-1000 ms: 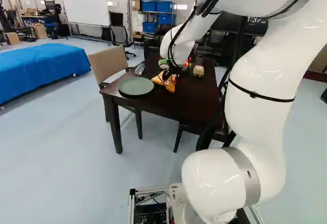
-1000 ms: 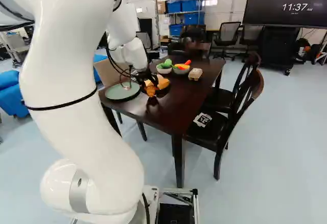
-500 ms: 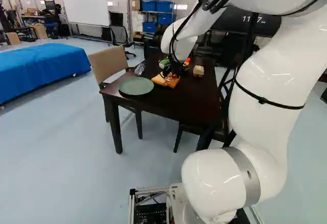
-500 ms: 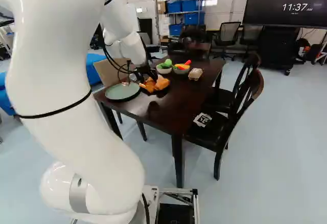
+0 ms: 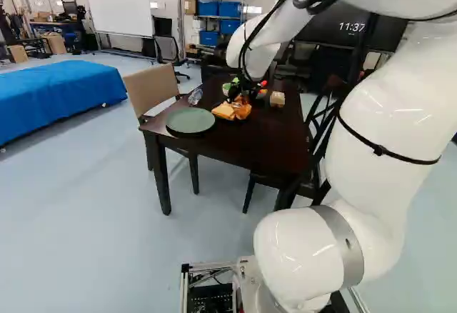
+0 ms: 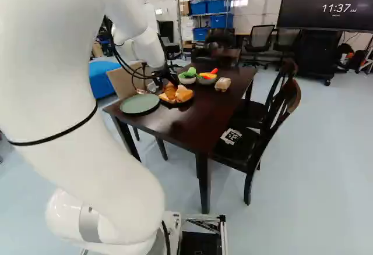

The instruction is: Move the croissant to the empty plate

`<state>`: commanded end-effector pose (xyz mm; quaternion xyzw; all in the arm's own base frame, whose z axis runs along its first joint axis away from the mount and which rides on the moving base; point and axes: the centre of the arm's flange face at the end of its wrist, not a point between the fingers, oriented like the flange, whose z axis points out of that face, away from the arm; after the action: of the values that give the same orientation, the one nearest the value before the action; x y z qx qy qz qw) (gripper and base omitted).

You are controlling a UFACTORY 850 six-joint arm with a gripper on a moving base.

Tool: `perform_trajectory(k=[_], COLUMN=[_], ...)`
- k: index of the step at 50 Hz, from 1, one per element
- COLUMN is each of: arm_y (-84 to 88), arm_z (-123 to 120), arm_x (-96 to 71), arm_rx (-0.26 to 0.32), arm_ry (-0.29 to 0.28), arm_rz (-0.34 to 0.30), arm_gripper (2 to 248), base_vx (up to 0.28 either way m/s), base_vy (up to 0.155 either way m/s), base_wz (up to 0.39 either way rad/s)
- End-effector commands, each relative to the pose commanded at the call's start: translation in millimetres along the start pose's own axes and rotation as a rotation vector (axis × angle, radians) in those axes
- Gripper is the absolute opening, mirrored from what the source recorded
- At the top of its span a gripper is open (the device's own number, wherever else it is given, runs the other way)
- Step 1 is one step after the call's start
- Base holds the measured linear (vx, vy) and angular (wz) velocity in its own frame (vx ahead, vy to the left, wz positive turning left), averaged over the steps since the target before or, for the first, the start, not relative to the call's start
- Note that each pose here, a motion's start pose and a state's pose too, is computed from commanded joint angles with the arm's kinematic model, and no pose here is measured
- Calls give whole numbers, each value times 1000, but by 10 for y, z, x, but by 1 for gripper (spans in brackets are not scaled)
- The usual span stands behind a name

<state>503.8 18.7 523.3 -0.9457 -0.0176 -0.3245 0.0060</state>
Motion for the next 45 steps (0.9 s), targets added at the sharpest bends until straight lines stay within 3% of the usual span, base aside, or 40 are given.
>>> perform_trajectory(k=[13, 28, 45], arm_y=[-55, -286, -567], arm_z=[-158, -333, -322], arm_x=[55, 127, 142], arm_rx=[7, 37, 73], arm_ry=[32, 68, 68], arm_rz=[-9, -44, -87], arm_gripper=[121, 121, 121], base_vx=[0, 0, 0], base_vy=[0, 0, 0], base_wz=[0, 0, 0])
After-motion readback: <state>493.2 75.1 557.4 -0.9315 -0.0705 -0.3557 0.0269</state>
